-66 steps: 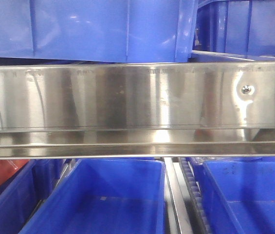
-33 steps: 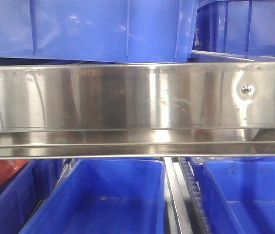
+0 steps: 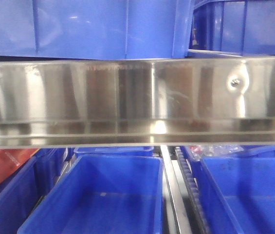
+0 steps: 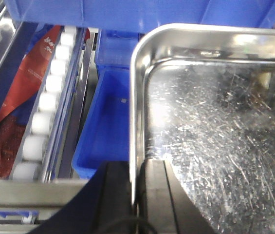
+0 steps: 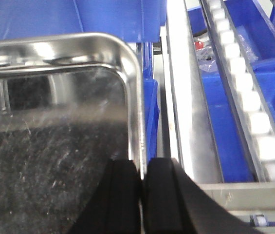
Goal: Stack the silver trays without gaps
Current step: 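Hold the tray in both grippers while the base turns away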
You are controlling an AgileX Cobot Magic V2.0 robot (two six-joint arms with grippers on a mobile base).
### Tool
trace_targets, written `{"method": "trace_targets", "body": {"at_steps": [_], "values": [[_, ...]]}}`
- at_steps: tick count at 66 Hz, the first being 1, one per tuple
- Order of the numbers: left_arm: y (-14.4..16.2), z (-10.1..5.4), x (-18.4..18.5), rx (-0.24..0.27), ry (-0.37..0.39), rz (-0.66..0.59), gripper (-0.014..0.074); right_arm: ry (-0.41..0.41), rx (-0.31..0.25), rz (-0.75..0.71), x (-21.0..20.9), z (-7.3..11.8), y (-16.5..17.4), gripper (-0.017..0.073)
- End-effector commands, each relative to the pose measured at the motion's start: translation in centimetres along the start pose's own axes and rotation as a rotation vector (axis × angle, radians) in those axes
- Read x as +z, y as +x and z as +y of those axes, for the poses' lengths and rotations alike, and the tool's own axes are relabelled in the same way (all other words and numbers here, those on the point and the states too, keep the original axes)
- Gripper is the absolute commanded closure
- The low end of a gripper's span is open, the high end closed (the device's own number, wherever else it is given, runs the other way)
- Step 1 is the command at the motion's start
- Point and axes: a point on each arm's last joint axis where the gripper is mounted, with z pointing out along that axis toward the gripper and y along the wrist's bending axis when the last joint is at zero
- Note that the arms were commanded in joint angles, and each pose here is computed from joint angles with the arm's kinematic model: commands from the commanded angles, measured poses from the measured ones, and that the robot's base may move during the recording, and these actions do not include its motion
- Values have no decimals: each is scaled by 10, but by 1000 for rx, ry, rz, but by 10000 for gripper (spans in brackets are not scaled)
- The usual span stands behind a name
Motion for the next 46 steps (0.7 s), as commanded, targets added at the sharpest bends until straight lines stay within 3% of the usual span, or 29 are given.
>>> {"method": "trace_targets", "body": {"at_steps": [1,46], "values": [[4,-15,0,8,110,23,610,-258,-6,-51,-6,26,-4,582],[2,-14,0,14,104,3,610,-282,-5,-56,-7,28,-4,582]]}}
